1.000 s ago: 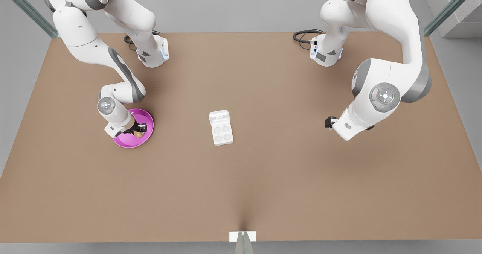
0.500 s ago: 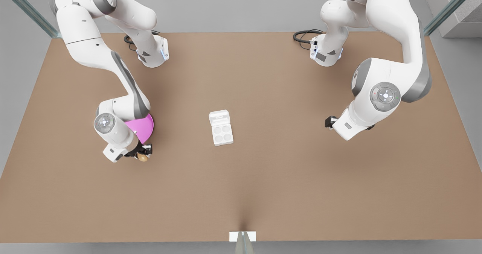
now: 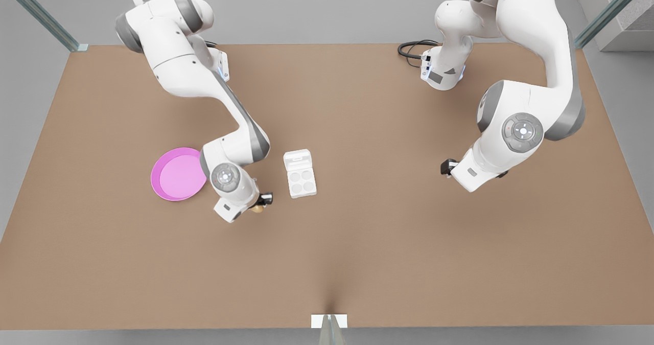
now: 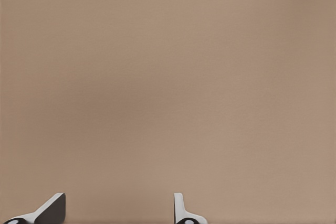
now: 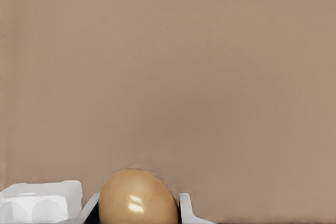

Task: Pack egg into the box and close the box lid

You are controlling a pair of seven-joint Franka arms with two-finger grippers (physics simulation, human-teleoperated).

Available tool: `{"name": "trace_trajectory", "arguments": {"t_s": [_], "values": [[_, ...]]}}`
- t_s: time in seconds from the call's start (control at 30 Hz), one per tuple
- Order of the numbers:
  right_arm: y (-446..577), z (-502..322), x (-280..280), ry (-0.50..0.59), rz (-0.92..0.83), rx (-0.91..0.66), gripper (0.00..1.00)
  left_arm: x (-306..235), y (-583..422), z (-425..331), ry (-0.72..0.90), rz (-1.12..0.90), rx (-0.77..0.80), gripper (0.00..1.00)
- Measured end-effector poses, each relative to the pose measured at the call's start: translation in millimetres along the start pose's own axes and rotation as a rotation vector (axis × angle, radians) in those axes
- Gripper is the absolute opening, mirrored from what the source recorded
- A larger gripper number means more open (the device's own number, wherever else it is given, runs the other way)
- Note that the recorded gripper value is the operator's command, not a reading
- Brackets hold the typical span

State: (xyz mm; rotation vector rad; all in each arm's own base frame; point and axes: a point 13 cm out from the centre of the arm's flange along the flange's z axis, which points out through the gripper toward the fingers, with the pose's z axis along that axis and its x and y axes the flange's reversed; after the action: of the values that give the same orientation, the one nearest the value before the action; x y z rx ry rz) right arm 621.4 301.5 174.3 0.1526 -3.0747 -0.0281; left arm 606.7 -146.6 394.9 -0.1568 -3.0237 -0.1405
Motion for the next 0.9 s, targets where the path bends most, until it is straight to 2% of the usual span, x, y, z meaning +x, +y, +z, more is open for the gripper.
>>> {"name": "trace_trajectory", "arguments": {"t_s": [0.23, 0.63, 0.67, 0.83, 0.9], "values": [[61, 3, 14, 0.038, 0.070, -0.027, 0.51, -1, 5, -2, -0.006, -0.008, 0.001, 1.00], [106, 17, 92, 0.145, 0.119, 0.011, 0.53, -1, 5, -2, -0.006, -0.009, 0.001, 1.00], [110, 19, 96, 0.148, 0.120, 0.015, 1.00, -1, 5, -2, -0.005, -0.009, 0.001, 1.00], [123, 26, 106, 0.155, 0.128, 0.030, 1.00, -2, 5, 2, -0.001, -0.010, 0.001, 1.00], [98, 19, 89, 0.153, 0.183, 0.014, 1.00, -2, 5, 2, -0.001, -0.009, 0.001, 1.00]]}}
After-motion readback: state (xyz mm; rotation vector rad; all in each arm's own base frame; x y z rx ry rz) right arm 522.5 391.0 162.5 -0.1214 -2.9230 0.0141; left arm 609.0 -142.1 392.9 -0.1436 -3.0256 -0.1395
